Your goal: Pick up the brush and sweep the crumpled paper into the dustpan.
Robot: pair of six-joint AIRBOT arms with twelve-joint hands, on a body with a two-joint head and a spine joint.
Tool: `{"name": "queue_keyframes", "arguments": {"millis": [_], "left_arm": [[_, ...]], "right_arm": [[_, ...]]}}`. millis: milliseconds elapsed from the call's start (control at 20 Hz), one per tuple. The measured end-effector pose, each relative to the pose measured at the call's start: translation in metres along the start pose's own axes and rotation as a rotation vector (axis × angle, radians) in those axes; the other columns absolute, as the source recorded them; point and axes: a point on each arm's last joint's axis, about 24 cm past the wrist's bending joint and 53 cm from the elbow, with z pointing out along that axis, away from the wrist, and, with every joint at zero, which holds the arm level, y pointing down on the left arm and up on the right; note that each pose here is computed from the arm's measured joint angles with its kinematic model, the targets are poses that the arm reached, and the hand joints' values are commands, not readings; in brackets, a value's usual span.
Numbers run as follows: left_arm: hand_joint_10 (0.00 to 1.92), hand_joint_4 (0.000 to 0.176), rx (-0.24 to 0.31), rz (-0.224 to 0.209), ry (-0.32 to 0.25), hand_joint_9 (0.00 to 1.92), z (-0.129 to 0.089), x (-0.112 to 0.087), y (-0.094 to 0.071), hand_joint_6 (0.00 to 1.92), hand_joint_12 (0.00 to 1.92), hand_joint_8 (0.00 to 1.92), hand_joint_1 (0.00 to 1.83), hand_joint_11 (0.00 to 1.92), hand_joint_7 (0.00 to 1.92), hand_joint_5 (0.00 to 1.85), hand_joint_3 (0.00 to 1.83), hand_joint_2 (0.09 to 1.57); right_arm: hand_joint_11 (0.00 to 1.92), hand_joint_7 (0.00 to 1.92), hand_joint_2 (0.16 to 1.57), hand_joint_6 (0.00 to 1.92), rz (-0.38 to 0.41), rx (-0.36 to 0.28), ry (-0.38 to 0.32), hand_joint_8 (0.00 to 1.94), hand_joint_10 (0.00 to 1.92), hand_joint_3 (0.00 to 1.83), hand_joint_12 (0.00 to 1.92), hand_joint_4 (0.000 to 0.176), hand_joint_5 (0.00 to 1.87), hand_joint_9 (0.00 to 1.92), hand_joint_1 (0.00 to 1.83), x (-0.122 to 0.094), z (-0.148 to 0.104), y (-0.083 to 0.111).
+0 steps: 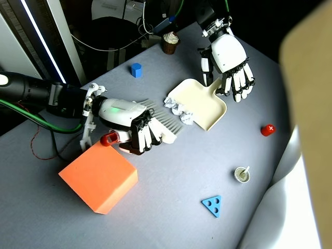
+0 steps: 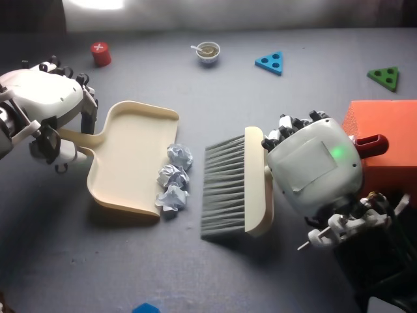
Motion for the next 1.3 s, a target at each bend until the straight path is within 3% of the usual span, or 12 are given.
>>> {"name": "queue_keyframes", "arguments": {"millis": [200, 550, 750, 900, 1000, 1100, 1300], "left_arm": [[0.0, 0.0, 0.001, 0.0, 0.007, 0.31, 0.0, 0.002, 0.0, 1.1, 0.79, 0.01, 1.08, 0.01, 0.39, 0.9, 0.0, 1.16], [0.0, 0.0, 0.001, 0.0, 0.009, 0.31, 0.0, 0.002, 0.0, 1.12, 0.75, 0.0, 1.06, 0.0, 0.38, 0.89, 0.0, 1.16], [0.01, 0.0, 0.001, 0.0, 0.012, 0.3, 0.0, 0.003, 0.0, 1.11, 0.72, 0.0, 1.06, 0.02, 0.38, 0.9, 0.0, 1.16], [0.0, 0.0, 0.001, -0.002, 0.013, 0.29, 0.0, 0.003, 0.0, 1.12, 0.73, 0.0, 1.07, 0.0, 0.37, 0.89, 0.0, 1.16], [0.0, 0.0, 0.0, -0.003, 0.013, 0.3, 0.0, 0.003, 0.0, 1.12, 0.74, 0.0, 1.07, 0.01, 0.37, 0.89, 0.0, 1.16], [0.0, 0.0, 0.0, -0.003, 0.014, 0.28, 0.0, 0.003, 0.0, 1.13, 0.73, 0.0, 1.07, 0.0, 0.36, 0.88, 0.0, 1.16], [0.0, 0.0, -0.001, -0.004, 0.013, 0.29, 0.0, 0.003, 0.0, 1.14, 0.73, 0.0, 1.05, 0.0, 0.37, 0.88, 0.0, 1.17]], "right_arm": [[1.32, 0.82, 1.23, 1.92, -0.04, -0.04, 0.006, 1.94, 1.92, 0.0, 1.92, 0.0, 0.8, 1.17, 1.55, -0.016, 0.004, 0.008], [1.33, 0.84, 1.22, 1.92, -0.186, -0.067, -0.024, 1.94, 1.92, 0.0, 1.92, 0.0, 0.84, 1.15, 1.55, -0.076, 0.034, 0.004], [1.34, 0.86, 1.2, 1.92, -0.265, -0.099, -0.028, 1.94, 1.92, 0.0, 1.92, 0.0, 0.84, 1.16, 1.54, -0.101, 0.043, 0.016], [1.32, 0.85, 1.21, 1.92, -0.409, -0.144, 0.043, 1.94, 1.92, 0.0, 1.92, 0.0, 0.81, 1.16, 1.52, -0.095, 0.051, 0.033], [1.33, 0.84, 1.2, 1.92, -0.523, -0.176, 0.163, 1.94, 1.92, 0.0, 1.92, 0.0, 0.81, 1.18, 1.53, -0.071, 0.055, 0.044], [1.33, 0.85, 1.21, 1.92, -0.564, -0.187, 0.25, 1.94, 1.92, 0.0, 1.92, 0.0, 0.83, 1.17, 1.53, -0.056, 0.056, 0.047], [1.34, 0.85, 1.22, 1.92, -0.679, -0.165, 0.281, 1.94, 1.92, 0.0, 1.92, 0.0, 0.84, 1.16, 1.53, -0.055, 0.068, 0.043]]}}
